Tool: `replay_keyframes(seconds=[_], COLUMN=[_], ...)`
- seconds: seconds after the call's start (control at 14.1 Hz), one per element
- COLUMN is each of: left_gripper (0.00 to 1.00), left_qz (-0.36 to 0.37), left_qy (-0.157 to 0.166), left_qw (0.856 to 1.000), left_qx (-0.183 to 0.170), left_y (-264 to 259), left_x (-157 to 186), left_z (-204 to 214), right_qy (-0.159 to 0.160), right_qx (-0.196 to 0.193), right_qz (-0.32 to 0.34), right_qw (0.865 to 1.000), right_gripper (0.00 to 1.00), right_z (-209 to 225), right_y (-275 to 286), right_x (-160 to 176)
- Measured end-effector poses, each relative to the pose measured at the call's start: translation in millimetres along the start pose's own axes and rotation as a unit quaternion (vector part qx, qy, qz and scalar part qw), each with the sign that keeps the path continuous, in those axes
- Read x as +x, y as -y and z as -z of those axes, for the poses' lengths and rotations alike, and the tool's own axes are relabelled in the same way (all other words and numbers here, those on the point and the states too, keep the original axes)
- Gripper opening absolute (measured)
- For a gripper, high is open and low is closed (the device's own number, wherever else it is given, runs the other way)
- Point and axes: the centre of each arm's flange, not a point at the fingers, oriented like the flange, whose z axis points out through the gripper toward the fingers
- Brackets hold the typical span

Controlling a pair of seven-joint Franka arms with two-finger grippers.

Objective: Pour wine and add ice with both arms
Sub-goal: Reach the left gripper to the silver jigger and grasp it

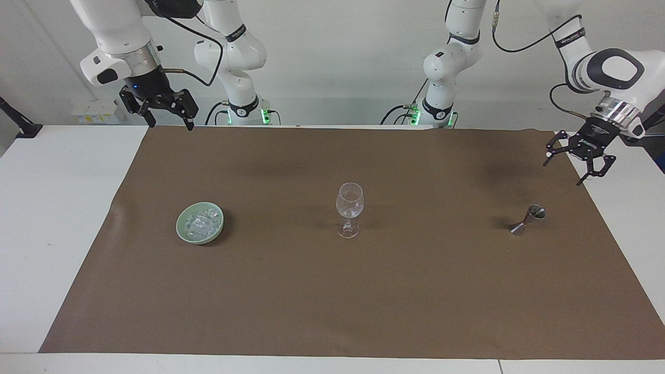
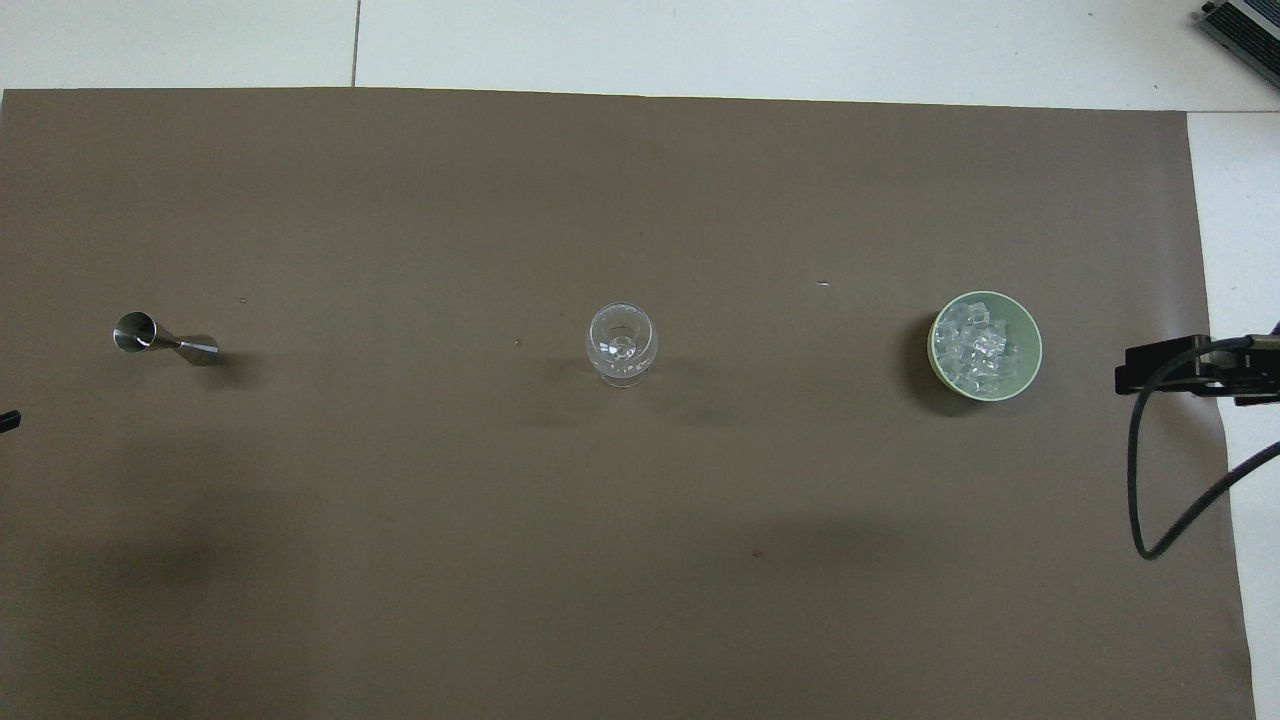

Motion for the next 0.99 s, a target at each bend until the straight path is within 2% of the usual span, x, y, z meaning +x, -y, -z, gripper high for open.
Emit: replay_keyframes(seconds=[0.71,0.99], left_gripper=[1.00,1.00], left_qz=[0.015,0.030], left_qy=[0.058,0.088], left_qw=[0.998,0.995], left_qx=[-0.019,-0.026], left_y=[16,14], left_x=[52,85], left_z=[-49,-75], right_qy=[0.000,0.000], right_qx=[0.000,0.000], right_qz=[0.000,0.000], right_qw=[1.000,1.000], right_gripper=[1.00,1.00], right_z=[0,0], right_y=[0,0], right_x=[0,0])
